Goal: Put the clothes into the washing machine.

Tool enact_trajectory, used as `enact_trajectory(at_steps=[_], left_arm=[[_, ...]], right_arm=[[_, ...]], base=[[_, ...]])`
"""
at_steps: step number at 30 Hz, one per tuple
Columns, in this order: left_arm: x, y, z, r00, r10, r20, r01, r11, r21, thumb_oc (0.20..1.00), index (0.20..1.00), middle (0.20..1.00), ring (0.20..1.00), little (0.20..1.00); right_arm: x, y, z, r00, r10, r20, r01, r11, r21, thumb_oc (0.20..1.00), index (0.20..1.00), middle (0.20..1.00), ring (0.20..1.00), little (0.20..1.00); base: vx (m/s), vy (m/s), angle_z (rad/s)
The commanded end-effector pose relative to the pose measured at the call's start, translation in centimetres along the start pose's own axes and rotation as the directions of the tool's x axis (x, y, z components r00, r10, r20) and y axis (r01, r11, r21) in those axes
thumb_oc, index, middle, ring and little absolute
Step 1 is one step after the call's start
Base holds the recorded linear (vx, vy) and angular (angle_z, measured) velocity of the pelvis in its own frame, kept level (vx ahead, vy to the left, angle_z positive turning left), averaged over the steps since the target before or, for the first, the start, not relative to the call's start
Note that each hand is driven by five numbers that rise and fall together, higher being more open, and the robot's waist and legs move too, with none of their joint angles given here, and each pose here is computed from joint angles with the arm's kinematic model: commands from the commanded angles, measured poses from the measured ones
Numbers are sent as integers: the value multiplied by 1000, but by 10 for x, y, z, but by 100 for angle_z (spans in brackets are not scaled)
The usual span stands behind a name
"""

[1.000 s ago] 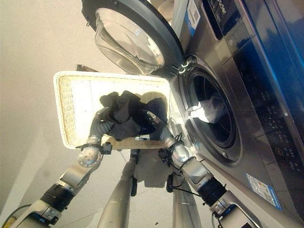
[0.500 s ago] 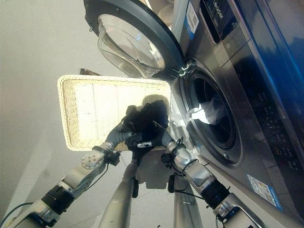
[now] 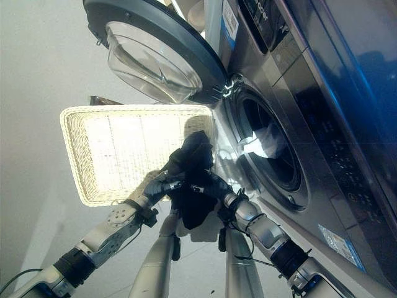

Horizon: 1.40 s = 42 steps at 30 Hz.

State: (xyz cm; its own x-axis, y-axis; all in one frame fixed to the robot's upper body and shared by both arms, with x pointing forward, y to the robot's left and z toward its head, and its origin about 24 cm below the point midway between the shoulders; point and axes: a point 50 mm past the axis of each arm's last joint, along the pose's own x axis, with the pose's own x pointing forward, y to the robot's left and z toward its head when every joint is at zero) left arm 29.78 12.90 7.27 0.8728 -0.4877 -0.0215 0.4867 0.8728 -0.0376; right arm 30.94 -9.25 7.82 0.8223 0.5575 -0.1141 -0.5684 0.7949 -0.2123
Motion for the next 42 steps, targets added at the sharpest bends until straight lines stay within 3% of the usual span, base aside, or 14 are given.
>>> enact_trajectory(at_steps=[1,6,12,13,16,17,19,20,22,25,29,30,40,42], left_arm=[[14,-39,49,940,22,341,12,995,-98,1000,1000,1000,1000,1000],[11,-18,49,848,374,377,-351,927,-129,1000,1000,1000,1000,1000],[8,-9,51,765,500,406,-500,858,-116,1000,1000,1000,1000,1000],[3,7,53,622,646,442,-693,718,-74,1000,1000,1000,1000,1000],[3,7,53,622,646,442,-693,718,-74,1000,1000,1000,1000,1000],[0,36,64,467,749,470,-852,523,13,1000,1000,1000,1000,1000],[0,36,64,467,749,470,-852,523,13,1000,1000,1000,1000,1000],[-3,63,73,349,810,470,-926,376,39,1000,1000,1000,1000,1000],[-3,63,73,349,810,470,-926,376,39,1000,1000,1000,1000,1000],[-10,99,77,230,876,425,-972,229,53,1000,1000,1000,1000,1000],[-15,109,72,197,894,402,-980,190,57,1000,1000,1000,1000,1000],[-17,113,68,187,900,393,-982,177,63,1000,1000,1000,1000,1000],[-16,120,60,195,904,381,-981,178,80,1000,1000,1000,1000,1000],[-16,122,58,209,900,381,-978,189,91,1000,1000,1000,1000,1000]], right_arm=[[2,53,-18,951,289,-112,-270,950,155,200,200,200,200,200],[-1,73,-36,896,420,-147,-324,842,431,200,200,200,200,200],[-2,79,-42,885,446,-133,-315,785,534,200,200,200,200,200],[-3,76,-48,887,450,-104,-277,698,660,200,200,200,200,200],[-3,76,-48,887,450,-104,-277,698,660,200,200,200,200,200],[-2,66,-47,908,416,-44,-211,546,811,200,200,200,200,200],[-2,66,-47,908,416,-44,-211,546,811,200,200,200,200,200],[1,49,-36,941,323,103,-216,338,916,200,200,200,200,200],[1,49,-36,941,323,103,-216,338,916,200,200,200,200,200],[6,-32,9,933,-230,277,-251,137,958,200,200,200,200,200],[-3,-77,26,830,-506,232,-241,48,969,200,200,200,200,200],[-13,-102,35,738,-640,213,-264,15,964,200,200,200,200,200],[-56,-187,71,422,-903,75,-265,-44,963,200,200,200,200,200],[-80,-209,64,283,-958,-46,-255,-121,959,200,200,200,200,200]], base=[[-11,-157,-4],[-3,-130,3],[7,-126,9],[24,-213,17],[38,-143,34],[91,-218,85],[72,-189,62],[54,-160,38],[52,-125,37],[86,-126,12],[6,3,-14],[1,17,-23],[-2,17,-8],[-12,13,-11]])
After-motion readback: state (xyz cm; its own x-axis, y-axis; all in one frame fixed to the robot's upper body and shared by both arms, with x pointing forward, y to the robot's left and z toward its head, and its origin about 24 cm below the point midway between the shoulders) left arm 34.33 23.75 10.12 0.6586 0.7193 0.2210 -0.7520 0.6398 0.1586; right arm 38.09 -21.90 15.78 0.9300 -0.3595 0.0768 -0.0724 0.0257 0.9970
